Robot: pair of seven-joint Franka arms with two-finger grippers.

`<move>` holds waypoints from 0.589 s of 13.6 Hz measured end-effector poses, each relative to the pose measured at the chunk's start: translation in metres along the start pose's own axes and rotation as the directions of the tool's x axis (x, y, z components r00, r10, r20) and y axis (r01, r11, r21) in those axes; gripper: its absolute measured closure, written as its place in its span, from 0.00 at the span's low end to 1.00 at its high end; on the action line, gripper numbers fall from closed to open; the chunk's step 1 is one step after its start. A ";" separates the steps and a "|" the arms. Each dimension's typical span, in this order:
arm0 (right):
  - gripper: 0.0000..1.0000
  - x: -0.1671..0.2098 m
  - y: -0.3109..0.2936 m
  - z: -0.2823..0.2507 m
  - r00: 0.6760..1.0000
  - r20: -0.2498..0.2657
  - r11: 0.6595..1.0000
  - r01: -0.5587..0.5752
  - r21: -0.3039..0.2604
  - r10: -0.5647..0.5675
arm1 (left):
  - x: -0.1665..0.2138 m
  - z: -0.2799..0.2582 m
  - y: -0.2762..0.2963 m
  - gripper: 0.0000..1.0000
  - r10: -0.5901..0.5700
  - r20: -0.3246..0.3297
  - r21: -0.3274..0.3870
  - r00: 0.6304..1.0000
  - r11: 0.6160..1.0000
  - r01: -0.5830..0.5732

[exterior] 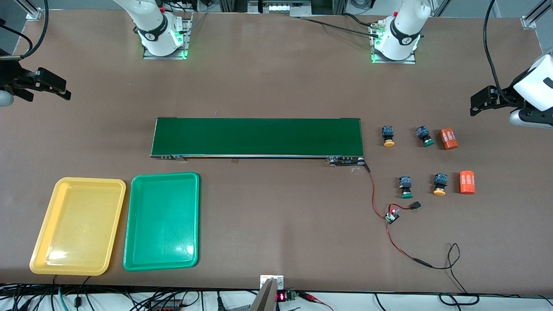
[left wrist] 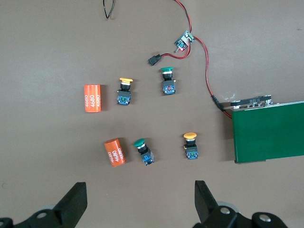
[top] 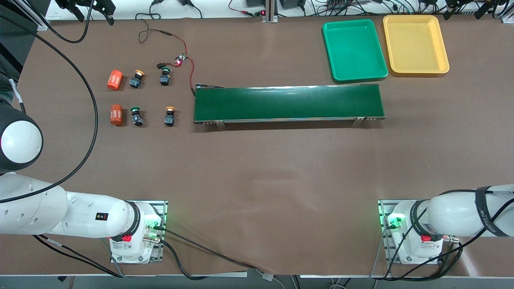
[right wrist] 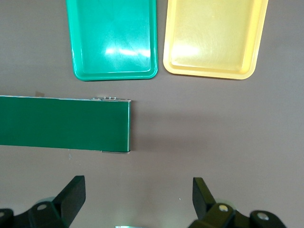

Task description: Sort buttons by color to trays

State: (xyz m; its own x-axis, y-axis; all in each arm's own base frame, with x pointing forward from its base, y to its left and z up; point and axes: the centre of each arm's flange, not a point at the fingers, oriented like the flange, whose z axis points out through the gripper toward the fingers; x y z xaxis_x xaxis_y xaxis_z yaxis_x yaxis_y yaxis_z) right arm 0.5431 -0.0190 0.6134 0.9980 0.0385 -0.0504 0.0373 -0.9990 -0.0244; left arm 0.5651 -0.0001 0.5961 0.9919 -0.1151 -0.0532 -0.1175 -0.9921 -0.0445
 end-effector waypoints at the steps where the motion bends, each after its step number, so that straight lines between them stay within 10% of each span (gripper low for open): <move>1: 0.00 0.000 0.000 0.000 1.000 0.000 1.000 0.000 0.000 0.000 | 0.000 0.000 0.000 0.00 0.000 0.000 0.000 1.000 1.000 0.000; 8: 0.00 0.000 0.000 0.000 1.000 0.002 1.000 0.000 0.000 0.000 | -0.001 0.004 0.008 0.00 0.014 0.041 -0.003 0.999 1.000 -0.014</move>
State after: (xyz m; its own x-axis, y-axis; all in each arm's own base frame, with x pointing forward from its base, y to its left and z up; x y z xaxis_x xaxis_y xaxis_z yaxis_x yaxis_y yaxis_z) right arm 0.5432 -0.0189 0.6129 0.9979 0.0386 -0.0520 0.0374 -0.9990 -0.0244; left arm 0.5624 -0.0081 0.5913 0.9874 -0.1273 -0.0943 -0.1315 -0.9905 -0.0403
